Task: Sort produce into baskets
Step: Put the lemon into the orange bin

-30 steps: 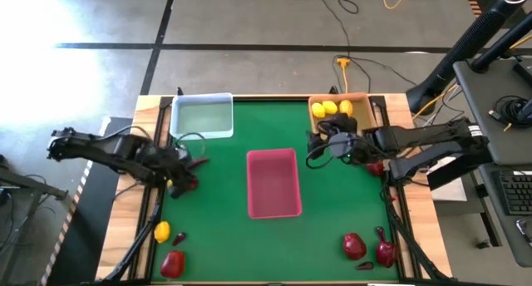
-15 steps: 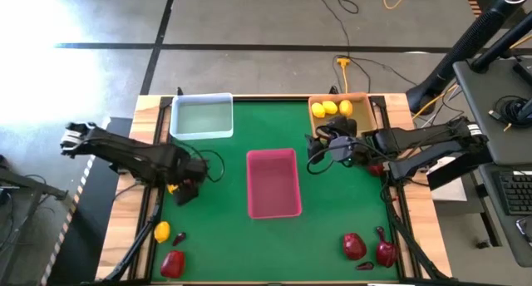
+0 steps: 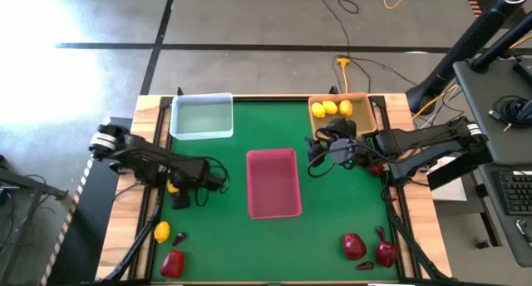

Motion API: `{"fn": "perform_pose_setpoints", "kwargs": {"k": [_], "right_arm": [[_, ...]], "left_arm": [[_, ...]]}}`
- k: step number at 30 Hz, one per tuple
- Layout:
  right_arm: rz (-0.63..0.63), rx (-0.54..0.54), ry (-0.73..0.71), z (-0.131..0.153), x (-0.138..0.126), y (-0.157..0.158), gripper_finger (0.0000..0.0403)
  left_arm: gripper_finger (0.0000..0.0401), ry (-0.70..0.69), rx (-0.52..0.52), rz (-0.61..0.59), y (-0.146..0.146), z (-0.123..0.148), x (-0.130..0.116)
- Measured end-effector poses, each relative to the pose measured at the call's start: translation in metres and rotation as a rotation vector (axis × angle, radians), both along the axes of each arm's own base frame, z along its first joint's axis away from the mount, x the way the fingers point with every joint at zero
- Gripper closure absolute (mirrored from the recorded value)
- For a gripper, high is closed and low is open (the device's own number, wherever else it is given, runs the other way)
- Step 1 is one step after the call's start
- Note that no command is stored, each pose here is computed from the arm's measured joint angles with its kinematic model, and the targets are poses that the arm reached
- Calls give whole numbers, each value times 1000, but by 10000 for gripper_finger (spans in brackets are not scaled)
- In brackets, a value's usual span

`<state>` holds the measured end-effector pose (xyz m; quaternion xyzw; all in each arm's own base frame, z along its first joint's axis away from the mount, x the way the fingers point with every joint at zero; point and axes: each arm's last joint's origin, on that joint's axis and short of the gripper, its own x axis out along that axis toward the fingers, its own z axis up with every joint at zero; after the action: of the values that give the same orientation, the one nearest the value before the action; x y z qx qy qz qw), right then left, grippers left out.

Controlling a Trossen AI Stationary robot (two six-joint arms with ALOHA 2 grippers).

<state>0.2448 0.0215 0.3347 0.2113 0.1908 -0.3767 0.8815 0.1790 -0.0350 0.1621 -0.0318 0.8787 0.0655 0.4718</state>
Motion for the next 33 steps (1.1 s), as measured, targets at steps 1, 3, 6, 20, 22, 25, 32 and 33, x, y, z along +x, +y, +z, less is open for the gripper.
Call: {"fn": "perform_pose_setpoints", "kwargs": {"k": [1,3,6,20,22,25,32,33], "right_arm": [[0,1,-1,0,0,0,115],[-4,5,-5,0,0,0,115],[7,16,-3,0,0,0,115],[34,39,20,-2,-1,1,115],[34,36,36,-3,-2,1,115],[40,34,40,-3,-2,1,115],[113,34,96,-5,-2,2,115],[122,34,104,-5,-3,2,115]], "left_arm": [[136,30,-8,-22,0,-4,1],[136,78,-26,-64,-1,-12,1],[136,134,-36,-115,-1,-22,0],[168,73,-111,-190,-35,-27,-1],[176,45,-145,-201,-47,-24,-2],[190,12,-157,-211,-64,-22,-4],[199,-120,-100,-219,-102,-16,-6],[196,-154,-93,-217,-106,-16,-5]]}}
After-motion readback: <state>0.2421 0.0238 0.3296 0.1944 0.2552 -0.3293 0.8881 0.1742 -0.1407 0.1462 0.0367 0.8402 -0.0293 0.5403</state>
